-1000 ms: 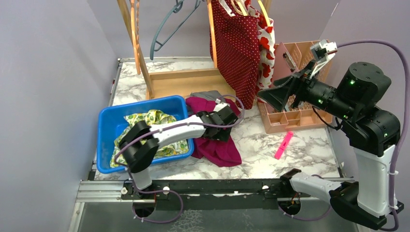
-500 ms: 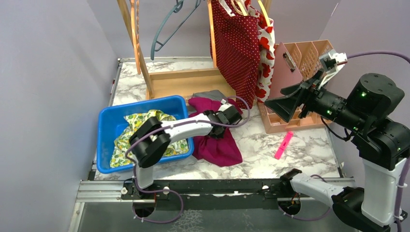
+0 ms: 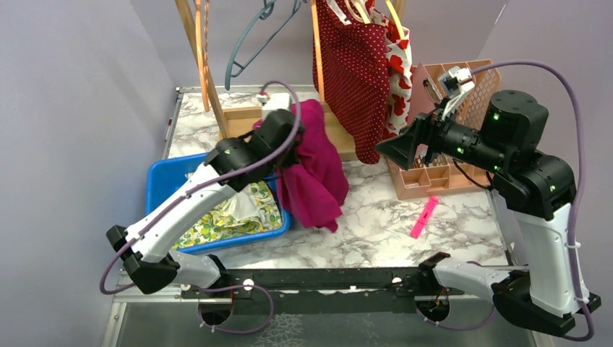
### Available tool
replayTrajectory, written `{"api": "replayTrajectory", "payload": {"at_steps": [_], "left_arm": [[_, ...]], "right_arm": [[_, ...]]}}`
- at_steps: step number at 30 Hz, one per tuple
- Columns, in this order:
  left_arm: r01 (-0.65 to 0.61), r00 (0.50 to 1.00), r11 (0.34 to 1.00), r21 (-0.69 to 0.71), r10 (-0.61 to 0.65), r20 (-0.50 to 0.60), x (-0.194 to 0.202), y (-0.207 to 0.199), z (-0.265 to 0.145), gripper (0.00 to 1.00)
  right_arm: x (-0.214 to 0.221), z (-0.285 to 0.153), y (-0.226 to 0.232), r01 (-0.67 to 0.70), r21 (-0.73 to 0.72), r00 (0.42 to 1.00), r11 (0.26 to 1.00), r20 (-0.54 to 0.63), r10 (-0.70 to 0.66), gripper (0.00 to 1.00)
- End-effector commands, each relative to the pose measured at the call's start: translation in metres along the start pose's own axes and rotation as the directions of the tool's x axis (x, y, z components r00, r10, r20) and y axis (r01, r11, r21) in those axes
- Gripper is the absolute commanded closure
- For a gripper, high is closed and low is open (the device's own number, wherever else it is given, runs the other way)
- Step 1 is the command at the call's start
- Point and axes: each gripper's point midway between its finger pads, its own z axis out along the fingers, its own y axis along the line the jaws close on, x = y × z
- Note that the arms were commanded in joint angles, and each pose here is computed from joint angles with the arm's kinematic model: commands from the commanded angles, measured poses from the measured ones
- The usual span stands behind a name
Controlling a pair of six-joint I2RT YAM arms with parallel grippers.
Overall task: Remove the skirt from the hanger
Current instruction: Pick up the skirt from the center of the board, then place the skirt in the bin.
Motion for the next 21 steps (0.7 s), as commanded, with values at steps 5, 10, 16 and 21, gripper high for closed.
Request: {"api": "replayTrajectory", "payload": {"at_steps": [5,10,16,21], "left_arm": [[0.337,0.923,0.881,-0.332,-0.240,0.301,-0.047,0.129,-0.029,1.00],[0.472,0.812,0.806,-0.357,-0.240,0.532,-0.076,0.173,-0.069,1.00],[0.409,0.848,0.752,-0.517,-0.104,0.519,-0.098,0.209,-0.079,1.00],[0.444,0.869,0.707,-0.551,-0.191,0.456,-0.075,0.249,-0.063,1.00]], "right_arm": [[-0.018,0.012,-0.002,-0.039,0.009,0.998,0.999,0.050,0.039,0.08],[-0.021,0.022,-0.007,-0.070,0.026,0.997,0.997,0.044,0.069,0.08],[-0.017,0.035,-0.013,-0.094,0.033,0.995,0.995,0.032,0.093,0.09],[-0.018,0.041,-0.015,-0.086,0.032,0.996,0.996,0.032,0.085,0.09]]}}
